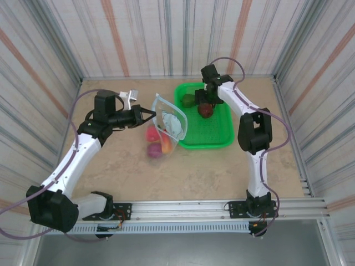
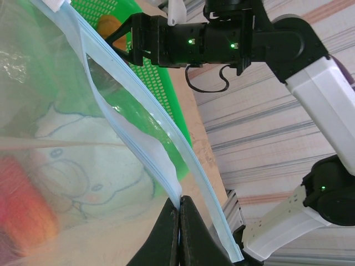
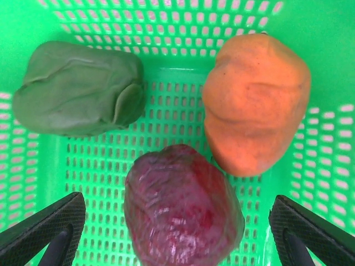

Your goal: Place the food in the zip-top bag and seal the zipper

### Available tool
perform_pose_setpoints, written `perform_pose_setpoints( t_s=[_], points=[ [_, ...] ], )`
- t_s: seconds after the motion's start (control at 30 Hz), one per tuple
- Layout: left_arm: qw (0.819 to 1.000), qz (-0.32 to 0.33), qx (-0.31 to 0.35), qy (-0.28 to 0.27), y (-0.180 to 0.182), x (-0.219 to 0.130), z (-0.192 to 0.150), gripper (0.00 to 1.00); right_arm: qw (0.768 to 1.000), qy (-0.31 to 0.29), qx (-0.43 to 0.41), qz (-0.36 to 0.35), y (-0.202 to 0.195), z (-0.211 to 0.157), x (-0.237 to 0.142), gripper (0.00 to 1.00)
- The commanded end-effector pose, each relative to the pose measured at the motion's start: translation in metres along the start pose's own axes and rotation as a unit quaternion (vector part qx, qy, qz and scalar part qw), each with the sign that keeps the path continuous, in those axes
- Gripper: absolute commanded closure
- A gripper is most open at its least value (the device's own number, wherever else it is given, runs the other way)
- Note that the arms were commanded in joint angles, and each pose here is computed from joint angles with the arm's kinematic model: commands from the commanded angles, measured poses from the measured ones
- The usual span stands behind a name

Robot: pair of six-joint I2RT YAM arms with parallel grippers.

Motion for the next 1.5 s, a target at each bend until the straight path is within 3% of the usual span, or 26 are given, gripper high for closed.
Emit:
perform_pose_setpoints(
  t_s=[0.0, 0.37, 0.6, 0.87, 1.13, 1.33, 1.47],
  points=[
    [1.0, -0.019, -0.003, 0.002, 0.002, 0.001, 0.002, 1.0, 0.998, 0.06, -0.013, 0.014, 0.002, -0.014, 0.021, 0.12],
    [1.0, -0.021, -0.012, -0.001, 0.006, 0.002, 0.003, 1.0, 0.997, 0.079, 0.009, 0.02, 0.0, -0.019, 0.052, 0.17],
    [1.0, -0.021, -0.016, -0.004, 0.01, 0.001, 0.005, 1.0, 0.997, 0.071, 0.022, 0.035, 0.0, -0.018, 0.037, 0.33],
    [0.999, -0.029, -0.03, -0.017, 0.017, -0.003, 0.012, 1.0, 0.994, -0.001, 0.052, 0.096, 0.006, -0.021, -0.042, 0.35],
    [0.999, -0.033, 0.001, 0.014, -0.004, 0.006, 0.005, 1.0, 0.981, -0.094, 0.039, 0.165, 0.022, -0.03, -0.147, 0.36],
    [0.999, -0.026, 0.003, 0.025, -0.011, 0.008, 0.002, 1.0, 0.959, -0.157, 0.004, 0.235, 0.05, -0.044, -0.218, 0.36],
    [0.999, -0.017, 0.009, 0.033, -0.015, 0.01, 0.0, 1.0, 0.94, -0.176, -0.017, 0.292, 0.076, -0.06, -0.242, 0.37]
  ],
)
Point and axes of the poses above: each hand's point on the last joint's axis, 136 mm out from that joint toward the fingers, its own x axis out along the fingers, its own y axis along the line the jaws close on, z = x × y, the point moved 8 cm from there along -x, back along the fingers, and after that the axes turned 5 degrees about -x, right-handed, at the moved point
